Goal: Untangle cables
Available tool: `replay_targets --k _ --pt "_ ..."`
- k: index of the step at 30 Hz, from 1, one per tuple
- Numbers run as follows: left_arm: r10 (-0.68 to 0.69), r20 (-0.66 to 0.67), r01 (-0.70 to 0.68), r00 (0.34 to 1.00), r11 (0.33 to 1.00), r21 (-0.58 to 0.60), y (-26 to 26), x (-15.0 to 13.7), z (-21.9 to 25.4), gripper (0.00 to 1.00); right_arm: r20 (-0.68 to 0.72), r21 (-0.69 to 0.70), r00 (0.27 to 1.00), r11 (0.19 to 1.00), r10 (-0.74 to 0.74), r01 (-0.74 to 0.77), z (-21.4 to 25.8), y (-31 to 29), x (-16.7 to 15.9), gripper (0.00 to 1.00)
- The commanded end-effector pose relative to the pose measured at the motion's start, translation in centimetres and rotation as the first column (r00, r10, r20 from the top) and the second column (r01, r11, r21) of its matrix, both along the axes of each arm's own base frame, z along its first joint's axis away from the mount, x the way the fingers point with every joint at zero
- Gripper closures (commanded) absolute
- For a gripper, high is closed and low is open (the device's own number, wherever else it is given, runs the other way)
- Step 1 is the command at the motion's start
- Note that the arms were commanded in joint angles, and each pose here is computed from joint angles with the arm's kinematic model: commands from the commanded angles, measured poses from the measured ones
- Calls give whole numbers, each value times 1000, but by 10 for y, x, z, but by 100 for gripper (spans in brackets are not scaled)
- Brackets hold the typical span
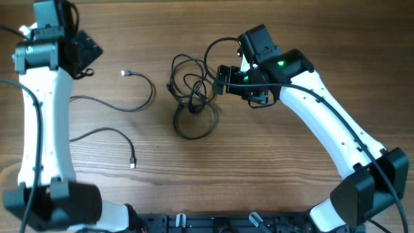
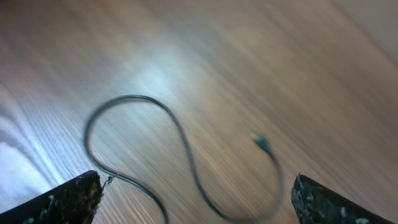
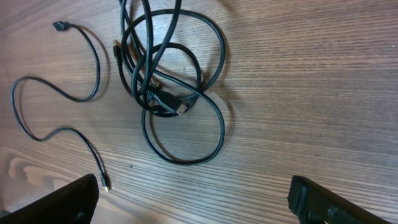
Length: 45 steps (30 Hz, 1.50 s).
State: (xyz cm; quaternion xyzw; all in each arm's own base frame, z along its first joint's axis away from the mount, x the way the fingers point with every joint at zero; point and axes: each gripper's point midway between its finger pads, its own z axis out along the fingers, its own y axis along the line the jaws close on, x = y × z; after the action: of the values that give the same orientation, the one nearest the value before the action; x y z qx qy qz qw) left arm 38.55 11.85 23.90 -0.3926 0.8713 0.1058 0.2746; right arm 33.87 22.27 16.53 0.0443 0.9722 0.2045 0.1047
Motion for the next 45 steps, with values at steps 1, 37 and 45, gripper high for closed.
replay_targets --k 1,37,45 --pt "192 -60 -191 979 981 26 77 -16 -26 0 19 -22 999 999 34 -33 0 -3 0 0" --pt "-630 -240 577 739 775 -257 144 -24 -238 11 108 -16 989 995 99 -98 6 4 13 0" --pt "-672 -292 605 681 740 -293 135 -41 -254 45 107 -15 989 995 99 -98 6 4 13 0"
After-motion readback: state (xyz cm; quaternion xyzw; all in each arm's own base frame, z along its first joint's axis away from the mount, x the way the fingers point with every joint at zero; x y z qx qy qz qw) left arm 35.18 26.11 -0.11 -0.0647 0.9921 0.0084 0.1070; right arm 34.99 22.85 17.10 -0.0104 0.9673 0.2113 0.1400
